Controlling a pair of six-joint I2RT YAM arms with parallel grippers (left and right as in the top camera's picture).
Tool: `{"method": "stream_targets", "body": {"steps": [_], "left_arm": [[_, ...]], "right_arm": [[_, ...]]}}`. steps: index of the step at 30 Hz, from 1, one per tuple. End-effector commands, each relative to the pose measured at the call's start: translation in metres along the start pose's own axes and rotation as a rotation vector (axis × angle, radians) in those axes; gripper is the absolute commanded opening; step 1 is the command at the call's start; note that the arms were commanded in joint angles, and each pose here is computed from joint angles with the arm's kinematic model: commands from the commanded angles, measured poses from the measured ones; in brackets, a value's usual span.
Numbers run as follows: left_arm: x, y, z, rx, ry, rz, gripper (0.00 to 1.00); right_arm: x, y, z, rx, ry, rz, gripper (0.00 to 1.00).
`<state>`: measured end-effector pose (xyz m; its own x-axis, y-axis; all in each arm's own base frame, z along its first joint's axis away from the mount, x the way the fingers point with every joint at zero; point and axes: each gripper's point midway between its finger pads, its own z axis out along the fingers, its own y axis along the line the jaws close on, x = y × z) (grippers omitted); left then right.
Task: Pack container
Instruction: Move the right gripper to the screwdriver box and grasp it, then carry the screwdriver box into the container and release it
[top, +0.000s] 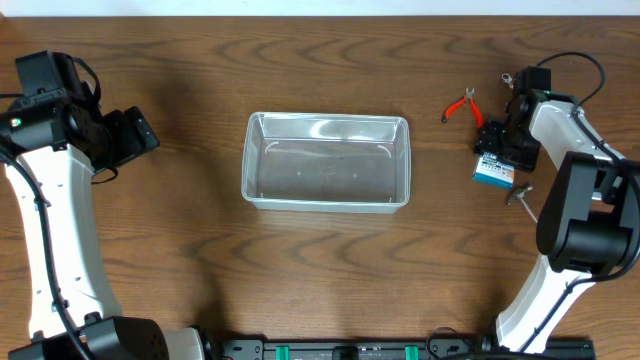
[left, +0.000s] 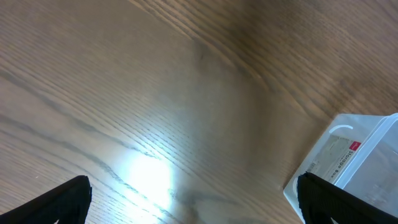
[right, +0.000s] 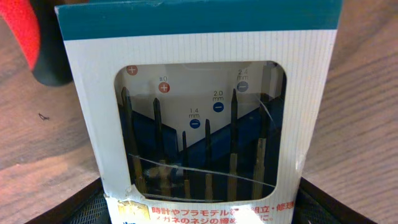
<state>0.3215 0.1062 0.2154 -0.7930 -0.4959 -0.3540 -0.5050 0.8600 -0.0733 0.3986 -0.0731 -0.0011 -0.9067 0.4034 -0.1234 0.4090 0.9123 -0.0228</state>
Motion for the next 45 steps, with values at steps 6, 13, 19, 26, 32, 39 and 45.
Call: {"method": "stream_targets", "body": {"steps": [6,13,19,26,32,39,45], "left_arm": [[-0.002,0.001,-0.002,-0.001,-0.004,-0.020,0.98],[-0.002,0.001,-0.002,-0.001,-0.004,-0.020,0.98],[-0.002,0.001,-0.002,-0.002,-0.004,-0.020,0.98],[0.002,0.002,-0.002,-0.005,0.011,-0.020,0.98],[0.003,0.002,-0.002,-0.006,0.014,-0.020,0.98],[0.003,0.002,-0.002,-0.006,0.014,-0.020,0.98],[0.003,0.002,-0.002,-0.006,0.014,-0.020,0.98]], "right_arm": [[-0.009,0.000,-0.039,-0.003,-0.100,-0.008,0.49],[-0.019,0.005,-0.075,-0.033,-0.192,-0.032,0.47],[-0.017,0.063,-0.129,-0.191,-0.313,-0.353,0.44],[0.012,0.165,-0.227,-0.276,-0.504,-0.775,0.18],[0.059,0.248,-0.274,-0.335,-0.651,-1.074,0.15],[0.111,0.304,-0.257,-0.368,-0.639,-1.316,0.08],[0.145,0.328,-0.197,-0.359,-0.474,-1.410,0.05]]}}
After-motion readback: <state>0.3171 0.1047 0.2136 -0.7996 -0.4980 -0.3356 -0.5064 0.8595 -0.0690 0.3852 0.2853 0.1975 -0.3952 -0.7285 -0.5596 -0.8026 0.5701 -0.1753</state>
